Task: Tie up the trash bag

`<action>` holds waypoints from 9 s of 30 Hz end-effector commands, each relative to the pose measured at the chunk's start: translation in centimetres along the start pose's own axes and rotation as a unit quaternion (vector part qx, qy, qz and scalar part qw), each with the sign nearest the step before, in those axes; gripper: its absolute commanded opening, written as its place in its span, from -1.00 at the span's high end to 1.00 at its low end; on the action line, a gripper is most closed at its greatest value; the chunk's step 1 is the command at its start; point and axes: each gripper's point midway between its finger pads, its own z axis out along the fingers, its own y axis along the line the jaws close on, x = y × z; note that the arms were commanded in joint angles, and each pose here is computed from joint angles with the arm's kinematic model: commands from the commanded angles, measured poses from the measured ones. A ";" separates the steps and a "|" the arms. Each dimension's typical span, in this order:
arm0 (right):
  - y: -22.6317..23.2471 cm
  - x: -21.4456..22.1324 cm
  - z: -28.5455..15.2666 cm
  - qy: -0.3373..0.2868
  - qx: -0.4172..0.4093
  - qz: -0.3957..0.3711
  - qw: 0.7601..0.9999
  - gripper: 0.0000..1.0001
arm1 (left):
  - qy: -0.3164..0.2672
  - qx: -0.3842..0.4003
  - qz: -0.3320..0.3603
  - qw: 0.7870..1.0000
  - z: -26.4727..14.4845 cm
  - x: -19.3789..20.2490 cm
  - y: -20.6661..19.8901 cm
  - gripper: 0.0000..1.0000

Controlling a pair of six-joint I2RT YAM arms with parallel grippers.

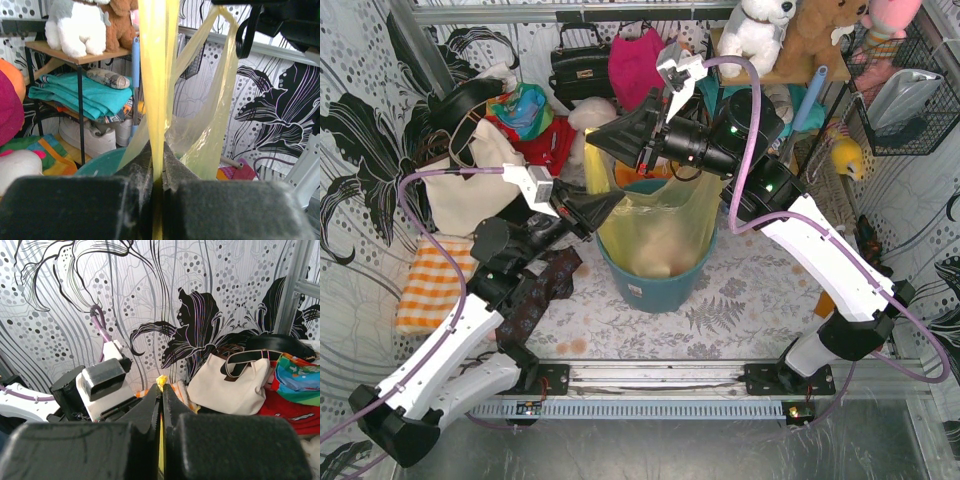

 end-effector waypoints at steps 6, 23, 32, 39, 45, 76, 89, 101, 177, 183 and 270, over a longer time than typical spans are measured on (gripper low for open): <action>1.4 -3.5 -0.8 -0.048 -0.009 -0.016 0.999 1.00 | -0.006 0.003 -0.008 1.000 -0.3 0.6 0.0 0.87; -1.3 -6.2 -10.5 -0.019 0.212 -0.047 0.976 -0.31 | -0.010 -0.012 -0.007 1.000 -0.6 0.4 0.4 1.00; -4.8 -4.4 -16.4 0.005 0.370 -0.024 0.929 -0.36 | -0.012 -0.014 -0.007 1.000 -0.6 0.3 0.4 1.00; -5.3 -2.6 -16.8 0.025 0.385 -0.009 0.923 -0.25 | -0.010 -0.015 -0.008 1.000 -0.6 0.4 0.5 0.99; -5.4 -2.1 -15.7 0.031 0.373 -0.001 0.927 0.05 | -0.011 -0.014 -0.008 1.000 -0.6 0.4 0.4 0.99; -5.1 -3.7 -14.9 0.012 0.361 -0.003 0.932 1.00 | -0.045 -0.009 0.045 0.998 0.8 -14.9 -3.7 -0.29; -4.7 -4.4 -14.8 0.003 0.356 0.004 0.934 1.00 | -0.048 0.089 -0.027 0.994 6.5 -18.2 -6.8 -0.52; -4.6 -4.5 -14.5 0.001 0.353 0.011 0.936 1.00 | -0.038 0.093 -0.035 0.994 9.6 -11.2 -9.6 -0.65; -3.1 -1.2 -15.7 0.093 0.356 0.092 0.925 0.47 | -0.063 0.053 0.037 0.996 14.6 -0.3 -5.5 1.00; -2.8 -1.2 -16.1 0.090 0.356 0.096 0.925 0.47 | -0.065 0.041 0.036 0.996 14.4 -0.4 -4.9 1.00; -2.0 -3.2 -15.2 -0.006 0.312 0.089 0.946 1.00 | -0.060 0.040 -0.018 0.997 12.2 -3.0 -5.7 -0.38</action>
